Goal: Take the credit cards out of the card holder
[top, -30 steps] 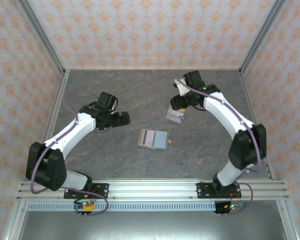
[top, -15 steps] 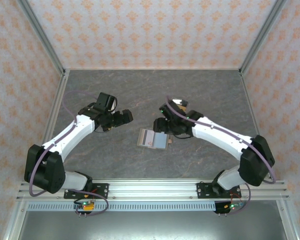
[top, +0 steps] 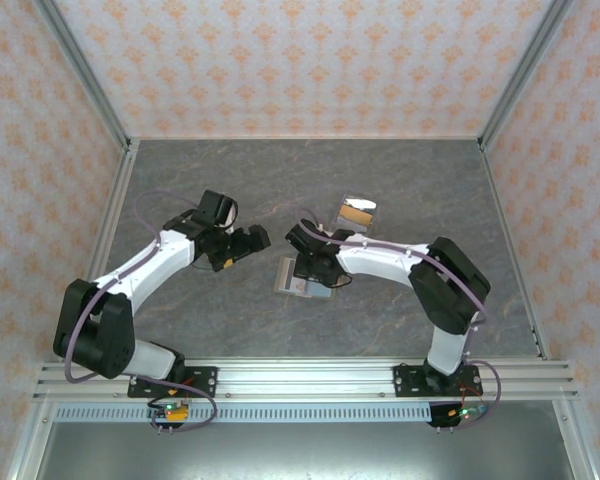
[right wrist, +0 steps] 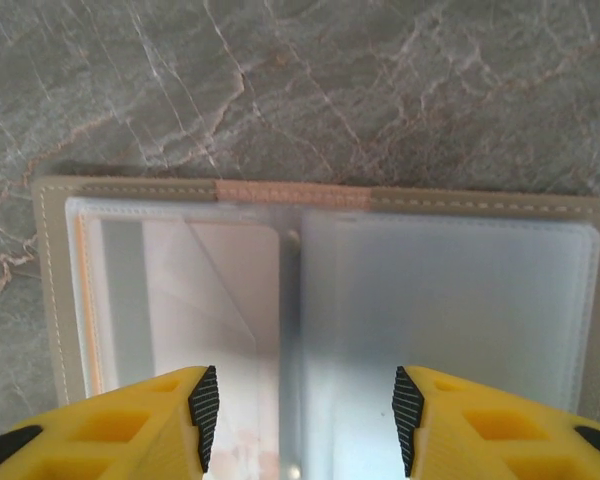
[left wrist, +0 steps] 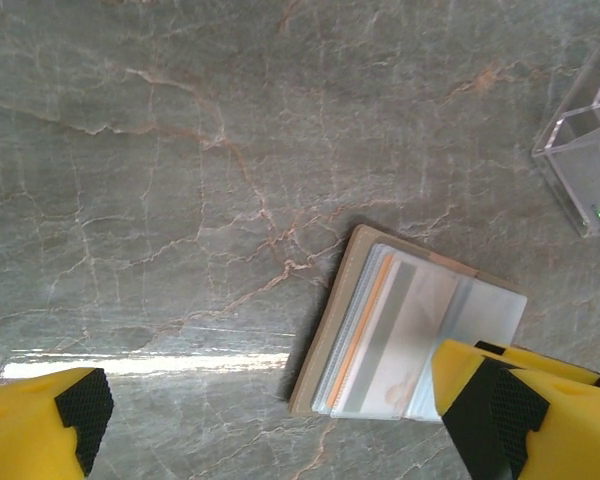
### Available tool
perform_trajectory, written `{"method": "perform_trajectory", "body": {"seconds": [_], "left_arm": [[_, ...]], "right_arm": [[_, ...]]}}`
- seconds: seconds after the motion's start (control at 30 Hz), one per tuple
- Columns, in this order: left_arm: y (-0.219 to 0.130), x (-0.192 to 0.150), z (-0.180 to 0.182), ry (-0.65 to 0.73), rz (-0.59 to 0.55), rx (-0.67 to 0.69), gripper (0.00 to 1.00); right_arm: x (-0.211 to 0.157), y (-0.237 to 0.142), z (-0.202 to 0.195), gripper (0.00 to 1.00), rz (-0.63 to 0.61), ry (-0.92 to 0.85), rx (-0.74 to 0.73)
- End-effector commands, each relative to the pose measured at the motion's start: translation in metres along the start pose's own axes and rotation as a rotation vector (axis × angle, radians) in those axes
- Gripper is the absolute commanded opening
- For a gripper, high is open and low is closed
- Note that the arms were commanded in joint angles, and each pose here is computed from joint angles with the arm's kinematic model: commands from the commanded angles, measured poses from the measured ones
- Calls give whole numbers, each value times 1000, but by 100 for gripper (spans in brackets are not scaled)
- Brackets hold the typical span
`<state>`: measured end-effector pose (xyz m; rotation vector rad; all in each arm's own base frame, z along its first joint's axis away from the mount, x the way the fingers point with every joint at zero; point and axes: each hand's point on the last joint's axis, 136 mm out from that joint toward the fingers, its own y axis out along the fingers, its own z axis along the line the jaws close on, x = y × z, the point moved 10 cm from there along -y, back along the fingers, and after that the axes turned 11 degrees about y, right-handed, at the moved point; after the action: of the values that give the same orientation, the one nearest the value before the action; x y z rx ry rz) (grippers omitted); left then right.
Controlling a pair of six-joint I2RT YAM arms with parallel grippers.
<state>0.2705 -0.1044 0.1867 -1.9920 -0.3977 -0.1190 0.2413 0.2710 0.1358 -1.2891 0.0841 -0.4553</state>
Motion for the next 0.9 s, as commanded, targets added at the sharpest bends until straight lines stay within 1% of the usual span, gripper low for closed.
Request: {"method": "perform_trajectory", "body": {"seconds": [0.0,0.13,0.3,0.37,0.4,0.57,0.7,0.87], "left_arm": [[9,0,-2,-6,12,-31,96],[19,-1,-6,4,36,-48,93],[32,-5,-9,6,75,-63,85],[37,-9,-12,14,89,-71,80],[39,-10,-14,20,97,-74,76],[51,-17,-25,52,138,-86,59],[60,-22,-34,75,172,-113,50],[69,-27,-42,85,205,-156,42]], "right_arm": [[3,2,-1,51,-50,-21,-76],[2,12,-4,51,-39,-51,-117],[2,22,-10,50,-29,-67,-169],[2,25,-13,47,-23,-69,-178],[1,27,-14,45,-15,-71,-176],[-1,32,-20,39,1,-76,-181],[-1,34,-23,37,3,-76,-181],[0,34,-24,36,7,-67,-171]]}}
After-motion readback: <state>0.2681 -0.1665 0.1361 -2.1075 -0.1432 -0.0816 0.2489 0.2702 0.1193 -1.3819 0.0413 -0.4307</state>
